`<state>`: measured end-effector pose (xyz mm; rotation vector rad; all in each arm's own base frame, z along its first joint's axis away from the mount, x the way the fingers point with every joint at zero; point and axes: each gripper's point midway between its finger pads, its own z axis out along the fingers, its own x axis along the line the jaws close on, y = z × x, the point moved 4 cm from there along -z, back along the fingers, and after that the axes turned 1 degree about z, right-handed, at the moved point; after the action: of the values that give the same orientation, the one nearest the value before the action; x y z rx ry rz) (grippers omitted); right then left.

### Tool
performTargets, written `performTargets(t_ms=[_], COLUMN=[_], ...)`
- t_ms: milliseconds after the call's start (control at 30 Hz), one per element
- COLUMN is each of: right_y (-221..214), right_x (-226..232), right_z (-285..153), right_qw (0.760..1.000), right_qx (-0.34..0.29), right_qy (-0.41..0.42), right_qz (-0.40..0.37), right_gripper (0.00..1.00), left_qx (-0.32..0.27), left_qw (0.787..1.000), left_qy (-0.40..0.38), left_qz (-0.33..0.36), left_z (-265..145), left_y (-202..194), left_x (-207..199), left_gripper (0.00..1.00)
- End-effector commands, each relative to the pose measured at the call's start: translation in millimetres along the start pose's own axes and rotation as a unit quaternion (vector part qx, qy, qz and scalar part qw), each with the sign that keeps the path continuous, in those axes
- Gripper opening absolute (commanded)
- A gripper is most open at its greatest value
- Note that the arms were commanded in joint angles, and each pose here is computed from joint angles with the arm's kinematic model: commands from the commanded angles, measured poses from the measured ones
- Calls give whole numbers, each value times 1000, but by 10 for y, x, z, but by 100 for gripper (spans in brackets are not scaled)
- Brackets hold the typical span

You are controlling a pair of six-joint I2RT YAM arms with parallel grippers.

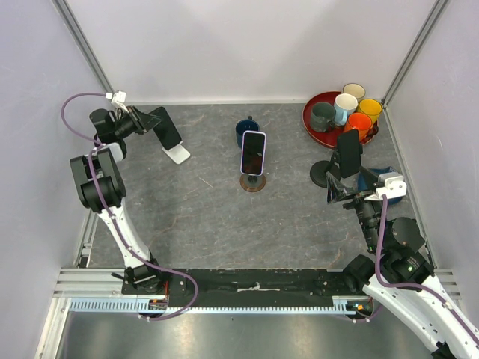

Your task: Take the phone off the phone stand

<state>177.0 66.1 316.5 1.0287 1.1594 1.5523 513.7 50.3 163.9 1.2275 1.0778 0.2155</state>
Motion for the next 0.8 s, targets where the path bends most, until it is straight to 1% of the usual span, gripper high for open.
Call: performTargets(t_ms=[0, 33, 67, 133, 367, 433, 467, 600, 767], right_y=[47, 53, 53, 54, 80, 89, 83, 97, 114], right_x=[26, 26, 31, 28, 35, 36, 37, 41, 50], right_z=[16, 15, 15, 12, -1, -8, -6, -14, -23], right_qw=[1000, 1000, 1000, 1000, 1000, 1000, 1000, 1000, 1000], right_qx=[-10, -11, -11, -11, -15, -17, -16, -17, -19], right_qy=[7, 7, 9, 8, 13, 14, 14, 17, 21], right_qz=[2, 2, 2, 3, 7, 9, 7, 9, 12], right_gripper=[98, 98, 98, 98, 98, 98, 98, 98, 98], left_qx=[-3, -4, -4, -6, -18, -24, -28, -37, -62], left_qw=[999, 999, 999, 999, 998, 997, 996, 994, 990], left_qy=[-24, -24, -25, -26, -28, -26, -20, -4, 8], left_qz=[31, 34, 34, 36, 60, 72, 79, 100, 129], left_z=[10, 1, -2, -6, -56, -79, -91, -125, -197], left_y=[171, 190, 194, 233, 356, 413, 442, 508, 659], left_x=[-145, -156, -166, -196, -349, -410, -415, -453, -629], left_gripper=[26, 23, 17, 13, 7, 5, 2, 2, 2])
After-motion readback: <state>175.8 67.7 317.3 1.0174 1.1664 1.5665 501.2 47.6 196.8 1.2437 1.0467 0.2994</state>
